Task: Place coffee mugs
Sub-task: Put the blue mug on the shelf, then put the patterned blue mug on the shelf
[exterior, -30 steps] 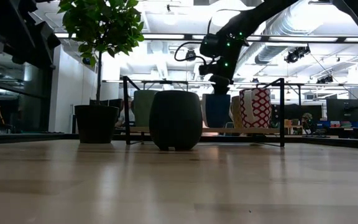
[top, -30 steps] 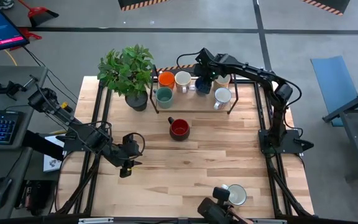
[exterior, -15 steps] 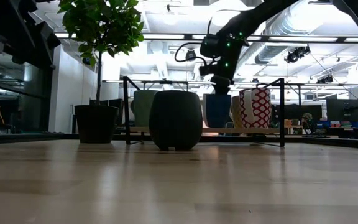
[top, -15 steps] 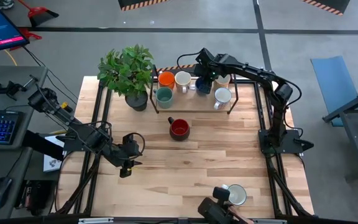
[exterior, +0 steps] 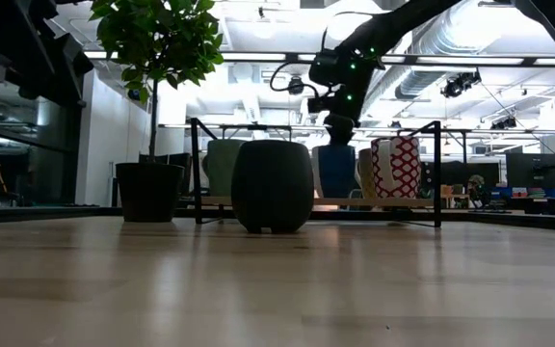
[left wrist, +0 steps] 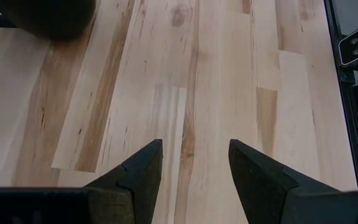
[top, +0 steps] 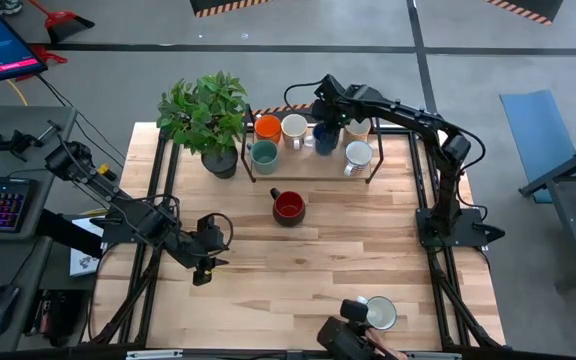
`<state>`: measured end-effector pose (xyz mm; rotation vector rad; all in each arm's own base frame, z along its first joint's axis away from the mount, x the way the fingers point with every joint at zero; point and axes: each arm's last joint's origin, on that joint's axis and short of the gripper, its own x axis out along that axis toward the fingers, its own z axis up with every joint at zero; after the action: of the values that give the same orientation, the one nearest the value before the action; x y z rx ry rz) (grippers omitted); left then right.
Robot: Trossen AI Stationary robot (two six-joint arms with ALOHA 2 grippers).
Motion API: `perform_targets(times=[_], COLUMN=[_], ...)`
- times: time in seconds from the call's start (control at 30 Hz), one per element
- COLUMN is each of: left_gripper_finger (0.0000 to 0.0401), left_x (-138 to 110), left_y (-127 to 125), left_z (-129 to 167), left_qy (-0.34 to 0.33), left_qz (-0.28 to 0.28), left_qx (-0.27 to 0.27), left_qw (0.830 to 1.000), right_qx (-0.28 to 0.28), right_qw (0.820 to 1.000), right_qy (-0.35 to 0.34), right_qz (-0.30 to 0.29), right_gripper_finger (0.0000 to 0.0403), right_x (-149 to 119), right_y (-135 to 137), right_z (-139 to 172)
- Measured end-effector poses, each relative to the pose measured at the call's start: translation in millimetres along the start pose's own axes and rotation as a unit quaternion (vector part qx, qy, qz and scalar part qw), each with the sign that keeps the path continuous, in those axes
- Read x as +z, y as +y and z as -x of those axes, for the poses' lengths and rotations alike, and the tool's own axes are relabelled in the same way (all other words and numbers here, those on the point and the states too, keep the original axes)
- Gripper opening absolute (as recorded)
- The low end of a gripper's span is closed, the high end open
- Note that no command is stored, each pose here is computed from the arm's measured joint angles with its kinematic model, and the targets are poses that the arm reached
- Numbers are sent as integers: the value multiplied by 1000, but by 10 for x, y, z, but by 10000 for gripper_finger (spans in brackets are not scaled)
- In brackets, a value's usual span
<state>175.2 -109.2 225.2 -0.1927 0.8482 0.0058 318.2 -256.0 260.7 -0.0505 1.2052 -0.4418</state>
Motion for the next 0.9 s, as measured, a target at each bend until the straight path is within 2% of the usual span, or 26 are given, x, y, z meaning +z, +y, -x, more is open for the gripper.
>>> perform_targets(times=[0.53,0.67,0.8,0.9], left_gripper_finger=[172,172,172,172], left_x=[0,0,0,0], left_y=[0,0,0,1], left_z=[-1,-1,-1,-1], left_qy=[0,0,0,-1], left_qz=[-5,-5,-5,-5], left_qx=[0,0,1,1], left_qw=[1000,1000,1000,1000], right_qx=[8,21,84,176], right_qw=[999,998,985,959], right_qy=[-2,24,88,150], right_qz=[-33,-61,-121,-165], right_gripper_finger=[74,74,74,73], right_x=[138,151,84,10], right_y=[-57,-1,137,310], right_z=[365,528,725,848])
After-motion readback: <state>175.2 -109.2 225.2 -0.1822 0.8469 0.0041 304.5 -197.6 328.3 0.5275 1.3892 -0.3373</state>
